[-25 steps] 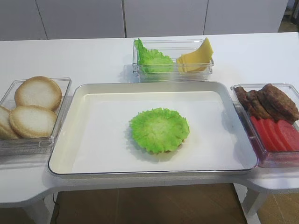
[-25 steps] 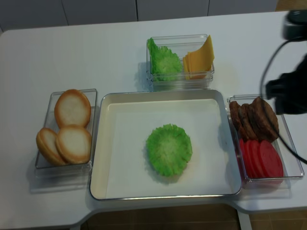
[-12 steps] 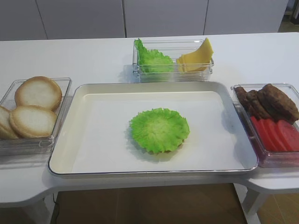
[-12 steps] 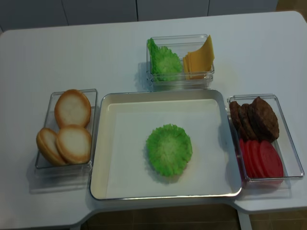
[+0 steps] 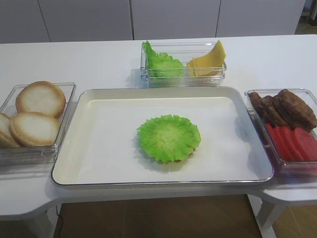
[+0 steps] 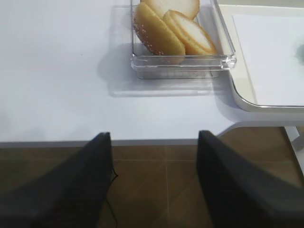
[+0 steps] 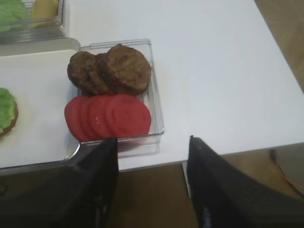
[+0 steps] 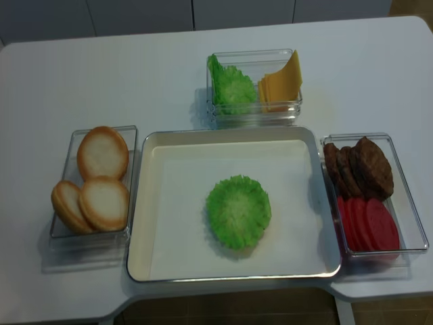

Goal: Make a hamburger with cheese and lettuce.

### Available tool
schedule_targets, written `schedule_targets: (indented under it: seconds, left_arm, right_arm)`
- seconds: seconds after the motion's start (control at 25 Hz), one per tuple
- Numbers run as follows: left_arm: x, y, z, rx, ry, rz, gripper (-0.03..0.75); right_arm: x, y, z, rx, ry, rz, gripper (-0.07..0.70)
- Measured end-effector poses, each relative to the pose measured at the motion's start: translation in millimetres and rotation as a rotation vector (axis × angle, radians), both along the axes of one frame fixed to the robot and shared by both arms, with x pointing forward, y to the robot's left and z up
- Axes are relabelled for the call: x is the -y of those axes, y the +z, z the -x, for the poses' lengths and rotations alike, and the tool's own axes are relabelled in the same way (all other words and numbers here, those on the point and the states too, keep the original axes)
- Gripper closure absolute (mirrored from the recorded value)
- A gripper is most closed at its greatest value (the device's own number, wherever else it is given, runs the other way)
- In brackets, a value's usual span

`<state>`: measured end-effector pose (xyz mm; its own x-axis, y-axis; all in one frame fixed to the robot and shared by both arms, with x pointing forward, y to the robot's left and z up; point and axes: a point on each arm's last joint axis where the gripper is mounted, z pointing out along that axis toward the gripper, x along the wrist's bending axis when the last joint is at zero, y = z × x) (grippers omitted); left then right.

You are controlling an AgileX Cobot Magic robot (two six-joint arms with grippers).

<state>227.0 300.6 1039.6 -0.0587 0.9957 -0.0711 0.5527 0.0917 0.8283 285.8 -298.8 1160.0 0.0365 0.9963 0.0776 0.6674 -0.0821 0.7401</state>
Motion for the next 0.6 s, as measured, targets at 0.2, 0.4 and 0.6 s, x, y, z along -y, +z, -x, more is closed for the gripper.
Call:
schedule_targets:
  seconds: [0.2,0.4,0.6]
  left_arm:
    - [0.0,0.0,0.0,0.000,0.000,0.000,0.291]
    - [-0.6,0.0,0.0,0.000,0.004,-0.006,0.291]
    - [-0.6,0.0,0.0,0.000,0.004,-0.006,0.291]
  right_arm:
    - [-2.7,-27.7,27.4,0.022,0.036,-0.061,0.277]
    - [-2.1,-51.9,54.2,0.082,0.055,-0.094,0.277]
    - [-2.1,-71.4,76.2,0.158,0.076,-0.125,0.277]
